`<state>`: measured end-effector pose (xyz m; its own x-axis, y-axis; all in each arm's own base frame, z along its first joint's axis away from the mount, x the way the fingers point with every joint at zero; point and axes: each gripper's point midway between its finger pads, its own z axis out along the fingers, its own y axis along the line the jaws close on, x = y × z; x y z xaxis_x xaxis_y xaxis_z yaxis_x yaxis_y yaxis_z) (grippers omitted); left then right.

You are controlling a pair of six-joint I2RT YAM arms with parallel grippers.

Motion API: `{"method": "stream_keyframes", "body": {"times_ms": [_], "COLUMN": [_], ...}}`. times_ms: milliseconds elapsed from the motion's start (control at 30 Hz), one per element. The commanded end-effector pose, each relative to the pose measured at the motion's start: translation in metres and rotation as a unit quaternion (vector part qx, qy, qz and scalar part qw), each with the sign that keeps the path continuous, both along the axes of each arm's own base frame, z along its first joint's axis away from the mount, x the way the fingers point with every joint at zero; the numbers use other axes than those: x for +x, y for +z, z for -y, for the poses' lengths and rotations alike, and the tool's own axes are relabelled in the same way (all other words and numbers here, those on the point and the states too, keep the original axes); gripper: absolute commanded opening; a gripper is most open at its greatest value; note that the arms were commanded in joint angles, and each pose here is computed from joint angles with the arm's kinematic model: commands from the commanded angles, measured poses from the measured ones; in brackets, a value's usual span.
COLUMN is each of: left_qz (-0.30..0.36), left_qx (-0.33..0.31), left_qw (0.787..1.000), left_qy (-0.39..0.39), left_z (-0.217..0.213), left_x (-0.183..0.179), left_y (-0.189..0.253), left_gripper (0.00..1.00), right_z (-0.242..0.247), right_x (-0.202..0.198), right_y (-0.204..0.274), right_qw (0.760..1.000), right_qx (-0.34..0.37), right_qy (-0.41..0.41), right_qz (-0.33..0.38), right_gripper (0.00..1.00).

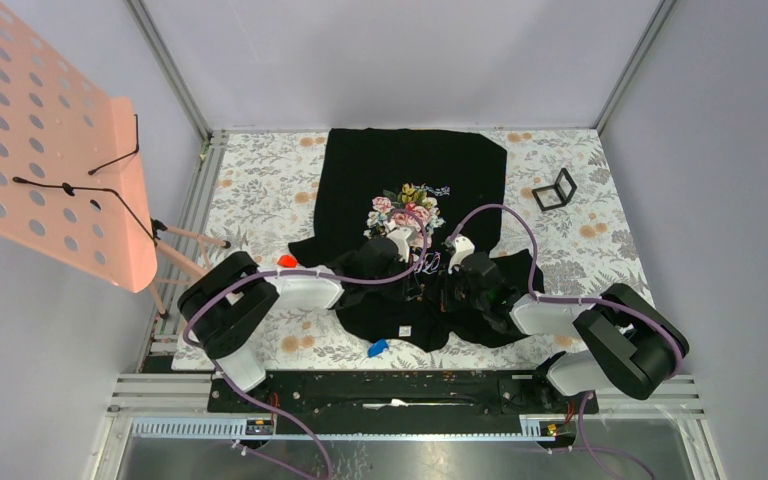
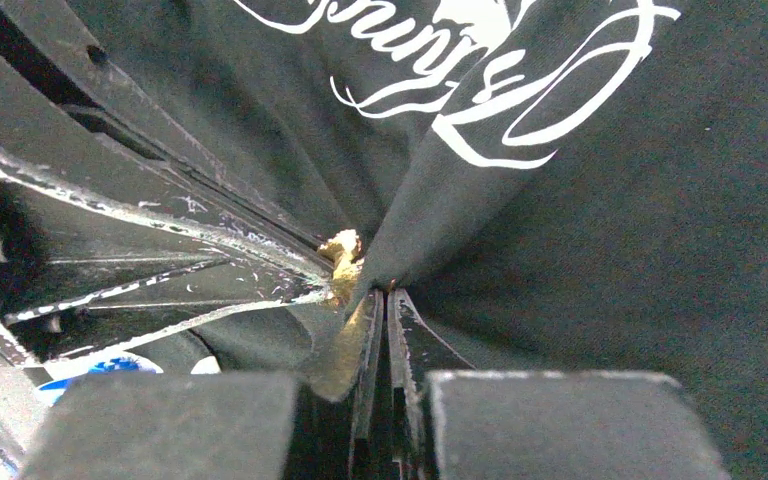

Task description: Pin the brooch onto the clothing

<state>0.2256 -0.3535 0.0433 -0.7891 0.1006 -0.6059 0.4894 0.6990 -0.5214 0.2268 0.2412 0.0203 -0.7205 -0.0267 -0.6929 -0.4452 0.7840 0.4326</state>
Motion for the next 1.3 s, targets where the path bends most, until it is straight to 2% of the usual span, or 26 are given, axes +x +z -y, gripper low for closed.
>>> {"method": "stream_keyframes", "body": {"times_ms": [0,333,500,667,733,833,900,1033,1267], "left_qz": [-0.006,-0.013,0.011,0.027,0.032,0.045,0.056,0.07,0.071], "left_qx": [-0.013,-0.01,-0.022,-0.06,-0.071,-0.087,-0.096,-0.112,-0.118], "left_qw": [1.0,0.999,1.0,0.998,0.997,0.995,0.994,0.991,0.99], "left_qy": [-0.023,-0.04,-0.004,0.005,0.008,0.017,0.024,0.034,0.035], "left_z": [0.015,0.018,0.006,0.005,0.004,0.001,-0.001,-0.005,-0.005], "left_x": [0.003,-0.001,0.004,0.002,0.001,0.002,0.003,0.004,0.004], "left_y": [0.006,0.001,0.006,0.014,0.016,0.021,0.026,0.032,0.033], "left_gripper": [0.0,0.0,0.0,0.0,0.0,0.0,0.0,0.0,0.0], "right_z": [-0.025,-0.026,-0.011,0.003,0.013,0.035,0.053,0.063,0.031], "right_x": [-0.004,-0.004,0.0,0.0,0.002,0.007,0.006,0.003,-0.002], "right_y": [0.019,0.016,0.024,0.045,0.051,0.056,0.05,0.041,0.017], "right_qw": [0.997,0.998,0.999,0.997,0.996,0.991,0.987,0.98,0.986], "right_qx": [0.041,0.023,0.014,0.03,0.028,0.005,-0.024,-0.035,-0.013], "right_qy": [0.054,0.052,0.012,-0.022,-0.053,-0.115,-0.156,-0.198,-0.153], "right_qz": [0.025,0.024,0.04,0.067,0.07,0.065,0.04,-0.007,-0.07], "right_gripper": [0.01,0.04,0.18,0.39,0.49,0.55,0.56,0.54,0.47]}}
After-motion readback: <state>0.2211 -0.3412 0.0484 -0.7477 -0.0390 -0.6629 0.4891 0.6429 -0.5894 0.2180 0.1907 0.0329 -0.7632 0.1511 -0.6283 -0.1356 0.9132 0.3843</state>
